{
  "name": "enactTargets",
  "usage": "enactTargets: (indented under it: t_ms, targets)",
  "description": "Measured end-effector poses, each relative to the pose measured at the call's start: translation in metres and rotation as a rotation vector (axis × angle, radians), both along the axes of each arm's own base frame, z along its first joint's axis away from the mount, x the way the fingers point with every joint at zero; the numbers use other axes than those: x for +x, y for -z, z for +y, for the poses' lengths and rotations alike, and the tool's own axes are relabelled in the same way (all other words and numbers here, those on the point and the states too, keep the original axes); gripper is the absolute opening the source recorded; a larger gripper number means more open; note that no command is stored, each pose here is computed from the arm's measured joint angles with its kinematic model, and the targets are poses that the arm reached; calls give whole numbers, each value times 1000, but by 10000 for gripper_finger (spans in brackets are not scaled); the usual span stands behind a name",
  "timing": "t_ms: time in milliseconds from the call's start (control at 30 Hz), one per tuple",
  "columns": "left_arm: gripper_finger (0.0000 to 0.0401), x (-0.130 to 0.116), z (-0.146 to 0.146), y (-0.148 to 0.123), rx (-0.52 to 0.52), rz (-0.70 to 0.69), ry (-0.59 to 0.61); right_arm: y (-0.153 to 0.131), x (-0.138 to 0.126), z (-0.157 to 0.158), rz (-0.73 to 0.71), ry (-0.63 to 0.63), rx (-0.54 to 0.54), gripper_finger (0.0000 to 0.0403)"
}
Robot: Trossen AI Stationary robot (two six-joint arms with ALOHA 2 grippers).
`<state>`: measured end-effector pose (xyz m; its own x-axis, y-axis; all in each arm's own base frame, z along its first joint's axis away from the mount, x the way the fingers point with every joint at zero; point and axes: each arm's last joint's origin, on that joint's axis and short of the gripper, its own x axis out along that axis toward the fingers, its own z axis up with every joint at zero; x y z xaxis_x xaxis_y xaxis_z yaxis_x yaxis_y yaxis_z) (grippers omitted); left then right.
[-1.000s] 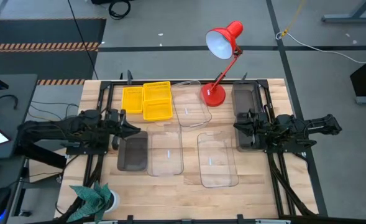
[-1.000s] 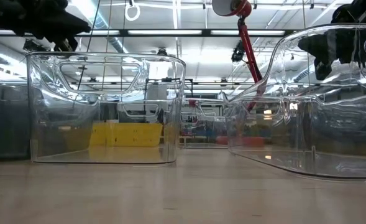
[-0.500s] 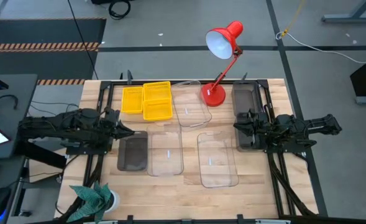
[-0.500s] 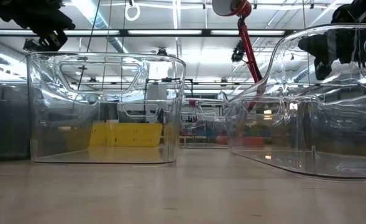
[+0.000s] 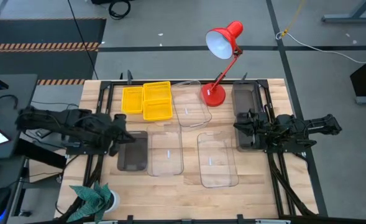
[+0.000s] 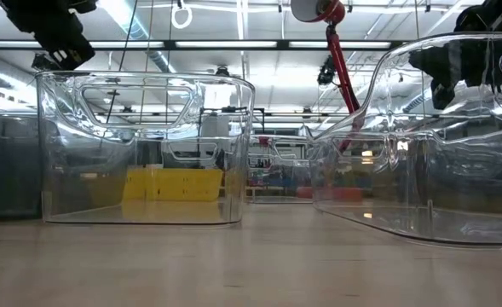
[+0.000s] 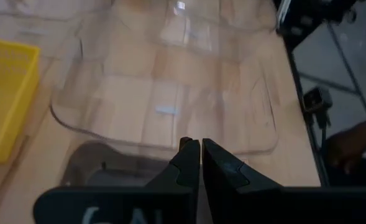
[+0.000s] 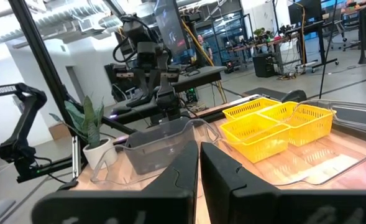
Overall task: Stack baskets by color
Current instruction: Stack the left yellow bin on the bottom right yellow bin
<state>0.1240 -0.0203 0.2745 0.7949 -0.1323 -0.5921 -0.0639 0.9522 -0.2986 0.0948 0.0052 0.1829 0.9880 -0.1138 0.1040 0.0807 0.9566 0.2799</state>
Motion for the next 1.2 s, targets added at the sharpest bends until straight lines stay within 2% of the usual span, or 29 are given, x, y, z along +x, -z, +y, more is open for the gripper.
enactTargets:
  t_ms: [200,400,667,800,1033,1100,1200]
  targets:
    - [23,6,-6,-15,11,8,16,0,0,0,0,0,0,23]
    - [23,6,-3,-24,81,0,-70,0,0,0,0,0,0,23]
    - [23,30,1,-47,165,76,-100,0,0,0,0,0,0,23]
    - [22,44,7,-50,199,97,-110,0,0,0,0,0,0,23]
    - [17,67,44,-38,262,171,-236,0,0,0,0,0,0,23]
    - [12,73,58,-31,243,213,-254,0,0,0,0,0,0,23]
    - [6,81,79,-20,160,262,-254,0,0,0,0,0,0,23]
